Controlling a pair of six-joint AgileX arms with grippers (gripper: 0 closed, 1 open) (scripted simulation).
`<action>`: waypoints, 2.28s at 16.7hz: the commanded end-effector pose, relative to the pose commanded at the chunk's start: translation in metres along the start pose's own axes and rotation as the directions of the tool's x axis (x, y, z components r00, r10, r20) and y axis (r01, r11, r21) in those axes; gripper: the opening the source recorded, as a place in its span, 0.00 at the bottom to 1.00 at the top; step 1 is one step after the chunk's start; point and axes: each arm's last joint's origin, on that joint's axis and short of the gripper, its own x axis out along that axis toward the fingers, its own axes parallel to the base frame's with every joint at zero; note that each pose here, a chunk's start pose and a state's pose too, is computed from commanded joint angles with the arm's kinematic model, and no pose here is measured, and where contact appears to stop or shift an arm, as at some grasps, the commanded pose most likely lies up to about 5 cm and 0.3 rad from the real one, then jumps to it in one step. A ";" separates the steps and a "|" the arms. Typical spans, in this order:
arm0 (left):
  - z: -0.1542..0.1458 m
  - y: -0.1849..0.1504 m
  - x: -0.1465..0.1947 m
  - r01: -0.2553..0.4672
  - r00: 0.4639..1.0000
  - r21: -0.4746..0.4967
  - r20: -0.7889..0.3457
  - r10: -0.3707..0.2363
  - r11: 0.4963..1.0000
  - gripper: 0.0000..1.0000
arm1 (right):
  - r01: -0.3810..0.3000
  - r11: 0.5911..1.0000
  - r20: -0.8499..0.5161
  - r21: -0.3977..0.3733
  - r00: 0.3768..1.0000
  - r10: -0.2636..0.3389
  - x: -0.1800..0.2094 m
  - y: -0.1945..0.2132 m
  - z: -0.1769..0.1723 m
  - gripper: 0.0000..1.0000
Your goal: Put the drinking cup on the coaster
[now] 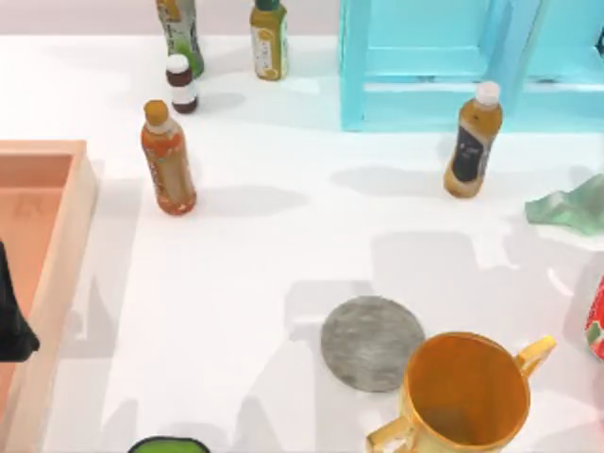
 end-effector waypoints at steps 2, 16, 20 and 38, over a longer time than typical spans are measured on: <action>0.000 0.000 0.000 0.000 1.000 0.000 0.000 0.000 1.000 1.00 | 0.036 0.993 0.025 0.113 0.999 -0.039 -0.021 -0.007 0.038 0.00; 0.000 0.000 0.000 0.000 1.000 0.000 0.000 0.000 1.000 1.00 | -0.175 0.385 0.098 0.906 0.972 0.212 -0.044 0.078 0.267 0.00; 0.000 0.000 0.000 0.000 1.000 0.000 0.000 0.000 1.000 1.00 | -0.130 0.254 0.065 0.958 0.966 0.250 -0.031 0.099 0.292 0.00; 0.000 0.000 0.000 0.000 1.000 0.000 0.000 0.000 1.000 1.00 | -0.098 0.178 0.050 0.979 0.965 0.259 0.037 0.125 0.304 0.00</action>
